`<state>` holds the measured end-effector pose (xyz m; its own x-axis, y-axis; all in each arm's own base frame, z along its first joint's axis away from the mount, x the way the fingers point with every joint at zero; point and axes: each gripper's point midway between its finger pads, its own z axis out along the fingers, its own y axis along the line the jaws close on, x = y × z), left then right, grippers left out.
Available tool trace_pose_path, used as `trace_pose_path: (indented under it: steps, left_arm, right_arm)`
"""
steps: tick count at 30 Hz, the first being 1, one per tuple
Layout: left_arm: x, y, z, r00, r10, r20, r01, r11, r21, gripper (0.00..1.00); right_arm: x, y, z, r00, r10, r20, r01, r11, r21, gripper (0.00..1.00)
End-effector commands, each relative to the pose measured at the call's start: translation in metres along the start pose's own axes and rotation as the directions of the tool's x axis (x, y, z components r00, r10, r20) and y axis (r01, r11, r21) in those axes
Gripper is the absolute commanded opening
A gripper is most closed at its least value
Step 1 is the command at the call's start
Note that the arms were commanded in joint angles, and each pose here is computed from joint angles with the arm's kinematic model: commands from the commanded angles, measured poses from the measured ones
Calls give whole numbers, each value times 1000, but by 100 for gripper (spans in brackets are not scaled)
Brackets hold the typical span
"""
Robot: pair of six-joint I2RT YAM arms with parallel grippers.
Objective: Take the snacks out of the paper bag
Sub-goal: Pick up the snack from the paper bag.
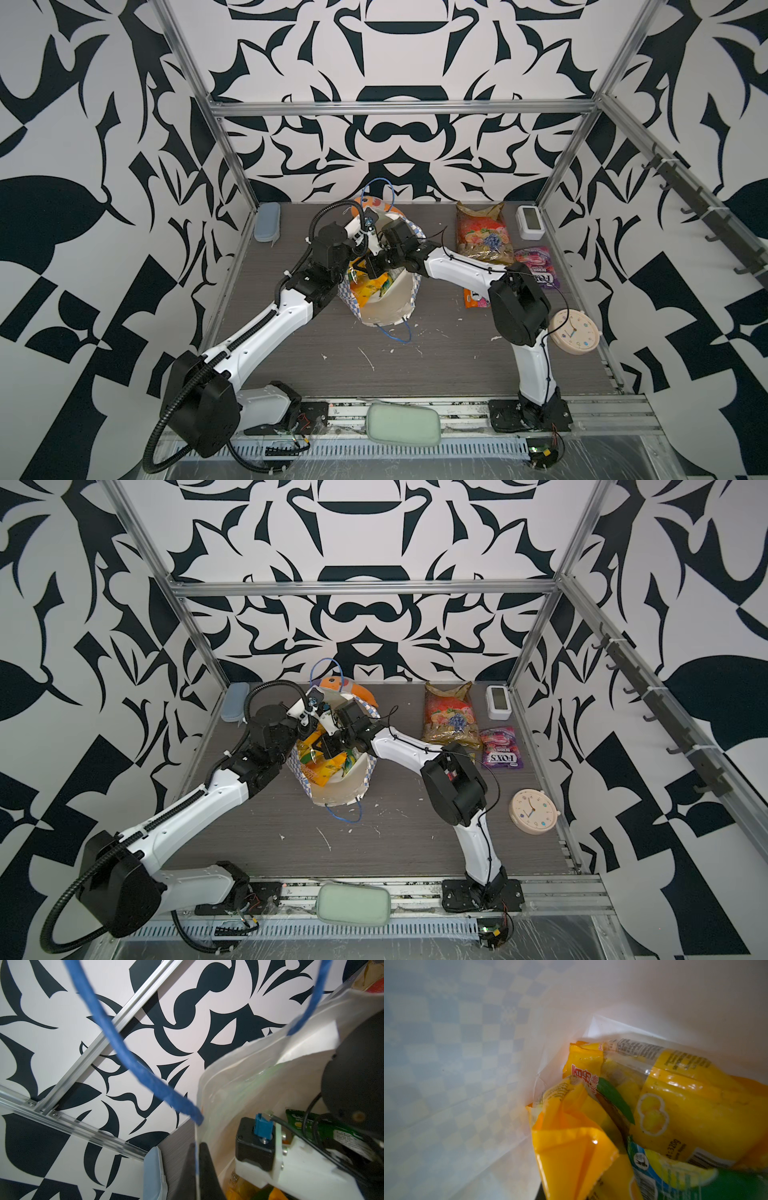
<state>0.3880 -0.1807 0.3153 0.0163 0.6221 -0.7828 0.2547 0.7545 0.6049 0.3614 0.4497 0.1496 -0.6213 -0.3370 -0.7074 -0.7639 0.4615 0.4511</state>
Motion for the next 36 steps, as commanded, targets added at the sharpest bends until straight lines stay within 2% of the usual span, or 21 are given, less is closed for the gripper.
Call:
trace_pose_path:
  steps: [1,10,17,24,36]
  left_arm:
    - [-48,34,-14,986,-51,161,65,994,-83,0]
    - [-46,38,-12,988,-49,146,65,992,-108,0]
    - [-44,42,-11,991,-44,129,62,989,-136,0]
    - [-43,47,-9,992,-44,118,63,984,-166,0]
    - [-34,58,2,997,-51,58,62,973,-221,0]
  right_arm:
    - [-8,29,-10,1000,-27,9,27,999,-41,0]
    - [-46,71,-49,996,-25,86,37,989,-144,0]
    - [-73,99,-94,986,8,166,32,971,-238,0]
    - [-88,110,-137,972,-54,230,94,981,-169,0]
    - [-94,107,-186,953,-107,283,123,992,-39,0]
